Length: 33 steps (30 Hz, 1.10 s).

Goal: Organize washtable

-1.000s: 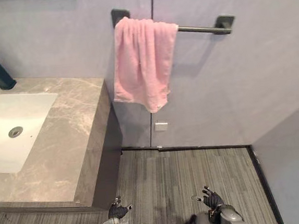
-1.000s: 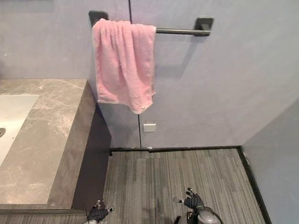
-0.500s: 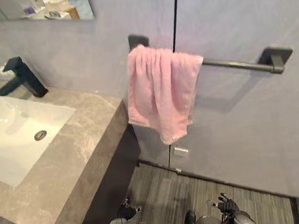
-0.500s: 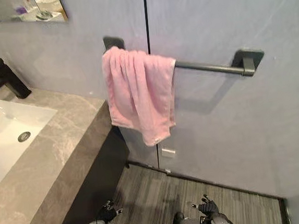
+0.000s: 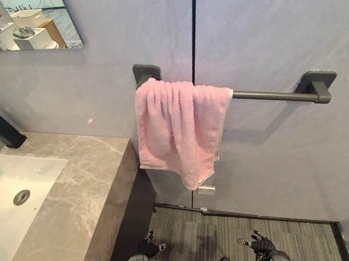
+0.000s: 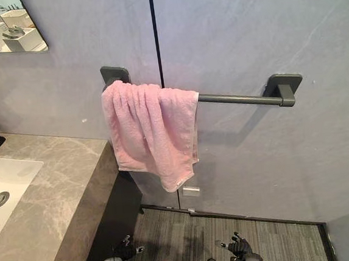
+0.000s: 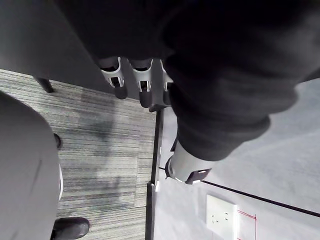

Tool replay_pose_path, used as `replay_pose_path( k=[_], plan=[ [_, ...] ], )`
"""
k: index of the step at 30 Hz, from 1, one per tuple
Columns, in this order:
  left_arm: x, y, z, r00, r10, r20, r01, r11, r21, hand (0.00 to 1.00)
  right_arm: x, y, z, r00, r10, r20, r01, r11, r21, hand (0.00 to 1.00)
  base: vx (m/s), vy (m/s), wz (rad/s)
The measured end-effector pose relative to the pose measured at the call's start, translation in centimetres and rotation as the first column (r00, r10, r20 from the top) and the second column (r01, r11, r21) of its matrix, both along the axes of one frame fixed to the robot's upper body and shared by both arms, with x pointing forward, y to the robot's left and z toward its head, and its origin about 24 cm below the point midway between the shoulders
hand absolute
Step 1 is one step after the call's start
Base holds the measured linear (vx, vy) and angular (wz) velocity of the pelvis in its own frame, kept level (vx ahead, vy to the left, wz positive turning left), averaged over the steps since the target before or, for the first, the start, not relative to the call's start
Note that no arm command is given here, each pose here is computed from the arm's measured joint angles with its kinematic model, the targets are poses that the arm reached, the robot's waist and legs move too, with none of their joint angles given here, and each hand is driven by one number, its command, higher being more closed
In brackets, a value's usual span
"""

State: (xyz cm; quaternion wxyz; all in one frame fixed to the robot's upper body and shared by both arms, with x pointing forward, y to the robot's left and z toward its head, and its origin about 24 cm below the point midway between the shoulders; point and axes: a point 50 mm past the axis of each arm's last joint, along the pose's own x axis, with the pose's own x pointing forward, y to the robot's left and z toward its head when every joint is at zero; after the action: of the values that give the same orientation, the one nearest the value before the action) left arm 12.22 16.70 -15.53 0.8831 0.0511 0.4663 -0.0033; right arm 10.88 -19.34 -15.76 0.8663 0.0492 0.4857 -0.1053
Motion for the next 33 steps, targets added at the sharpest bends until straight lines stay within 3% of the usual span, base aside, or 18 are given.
replay_pose_path(
  k=[4, 8, 11, 16, 22, 33],
  plan=[
    [0.3, -0.2, 0.3, 0.999, 0.026, 0.036, -0.027, 1.0, 0.004, 0.0, -0.1, -0.1, 0.0, 1.0, 0.0, -0.002, 0.0, 1.0, -0.005, 0.0, -0.03, -0.028, -0.02],
    [2.0, -1.1, 2.6, 0.976, 0.054, 0.213, -0.049, 0.998, -0.027, 0.0, -0.1, -0.1, 0.0, 1.0, 0.01, -0.003, -0.01, 1.0, -0.022, 0.0, -0.07, -0.023, 0.04],
    [3.9, -1.1, 6.1, 0.905, 0.109, 0.41, -0.088, 0.994, -0.07, 0.0, -0.1, -0.2, 0.1, 1.0, 0.03, 0.005, -0.03, 0.998, -0.047, 0.0, -0.1, -0.025, 0.02],
    [6.2, 1.1, 10.4, 0.774, 0.189, 0.604, -0.176, 0.981, -0.082, 0.0, 0.2, -0.1, 0.3, 0.998, 0.056, 0.023, -0.055, 0.997, -0.058, 0.0, -0.06, -0.025, -0.01],
    [7.4, 1.8, 13.7, 0.666, 0.19, 0.722, -0.204, 0.977, -0.068, 0.0, 0.0, 0.4, 0.2, 0.997, 0.082, 0.011, -0.081, 0.995, -0.049, 0.0, 0.02, -0.001, 0.06],
    [8.7, 3.1, 16.8, 0.548, 0.167, 0.82, -0.274, 0.962, -0.013, 0.0, -0.1, 1.1, 0.3, 0.989, 0.144, 0.021, -0.143, 0.989, -0.038, 0.0, -0.02, 0.005, 0.0]
  ],
)
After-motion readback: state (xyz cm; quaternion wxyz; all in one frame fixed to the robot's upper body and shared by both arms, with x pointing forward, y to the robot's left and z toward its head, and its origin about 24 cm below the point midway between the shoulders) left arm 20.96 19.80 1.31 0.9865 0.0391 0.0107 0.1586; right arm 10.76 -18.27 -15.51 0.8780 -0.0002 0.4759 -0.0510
